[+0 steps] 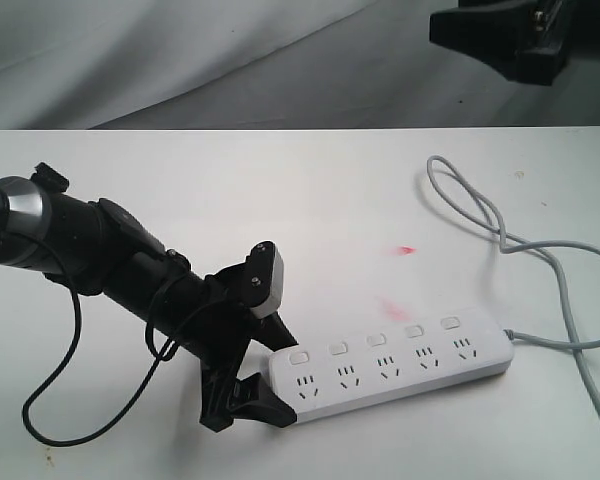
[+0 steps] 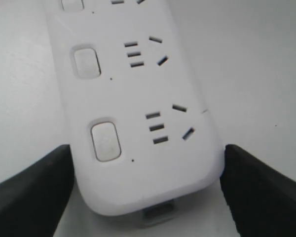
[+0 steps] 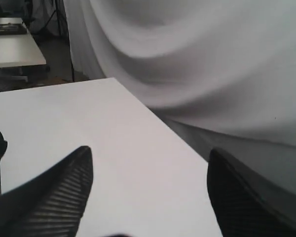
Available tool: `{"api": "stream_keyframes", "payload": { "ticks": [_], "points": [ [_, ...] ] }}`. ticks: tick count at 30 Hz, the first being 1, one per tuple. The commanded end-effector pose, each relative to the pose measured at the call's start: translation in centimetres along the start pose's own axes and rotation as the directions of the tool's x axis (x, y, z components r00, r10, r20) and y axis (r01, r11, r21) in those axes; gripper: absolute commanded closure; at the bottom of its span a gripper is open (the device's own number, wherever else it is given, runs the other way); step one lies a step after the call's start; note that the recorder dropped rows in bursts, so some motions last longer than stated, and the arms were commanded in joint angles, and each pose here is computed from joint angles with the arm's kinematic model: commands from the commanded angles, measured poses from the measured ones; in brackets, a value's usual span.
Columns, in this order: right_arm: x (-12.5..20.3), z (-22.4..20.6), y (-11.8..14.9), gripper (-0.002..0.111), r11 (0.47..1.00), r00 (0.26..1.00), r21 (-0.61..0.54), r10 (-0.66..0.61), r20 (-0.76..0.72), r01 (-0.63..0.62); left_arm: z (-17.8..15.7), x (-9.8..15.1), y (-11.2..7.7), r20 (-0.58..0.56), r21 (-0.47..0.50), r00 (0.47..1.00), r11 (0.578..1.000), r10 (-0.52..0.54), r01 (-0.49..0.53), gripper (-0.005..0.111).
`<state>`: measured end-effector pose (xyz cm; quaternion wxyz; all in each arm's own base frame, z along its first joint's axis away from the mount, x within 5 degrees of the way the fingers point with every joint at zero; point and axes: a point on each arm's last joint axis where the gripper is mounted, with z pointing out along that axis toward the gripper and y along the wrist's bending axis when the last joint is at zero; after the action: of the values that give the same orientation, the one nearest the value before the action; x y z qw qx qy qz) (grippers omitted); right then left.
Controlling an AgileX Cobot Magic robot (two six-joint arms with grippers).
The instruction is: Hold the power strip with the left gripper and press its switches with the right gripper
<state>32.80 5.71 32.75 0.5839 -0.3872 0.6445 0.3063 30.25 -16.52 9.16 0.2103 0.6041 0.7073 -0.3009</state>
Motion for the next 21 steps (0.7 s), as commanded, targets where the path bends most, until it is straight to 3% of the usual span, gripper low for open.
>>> {"api": "stream_keyframes", "payload": {
  "ticks": [1,7,15,17,21],
  "points": [
    [-2.7,-1.1,1.4,0.047,1.0,0.998,0.015,-0.028,0.058,0.027,0.1,0.2,0.0,-0.017,-0.013,1.0,1.0,0.015,-0.016,0.077],
    [-5.9,-2.8,4.4,0.047,0.996,0.99,-0.05,-0.072,0.117,0.078,0.1,0.2,0.0,-0.017,-0.013,1.0,1.0,0.018,-0.018,0.077],
    [-8.0,-4.2,6.7,0.048,0.996,0.99,-0.092,0.014,0.142,-0.001,0.1,0.2,0.0,-0.017,-0.013,1.0,1.0,0.018,-0.018,0.077],
    [-8.3,-4.5,7.2,0.053,0.994,0.99,-0.099,0.058,0.128,-0.046,0.1,0.2,0.0,-0.017,-0.013,1.0,1.0,0.018,-0.018,0.077],
    [-8.9,-5.1,8.1,0.081,0.984,0.984,-0.11,0.15,0.098,-0.139,0.1,0.2,0.0,-0.017,-0.013,1.0,1.0,0.016,-0.016,0.077]
  ]
}}
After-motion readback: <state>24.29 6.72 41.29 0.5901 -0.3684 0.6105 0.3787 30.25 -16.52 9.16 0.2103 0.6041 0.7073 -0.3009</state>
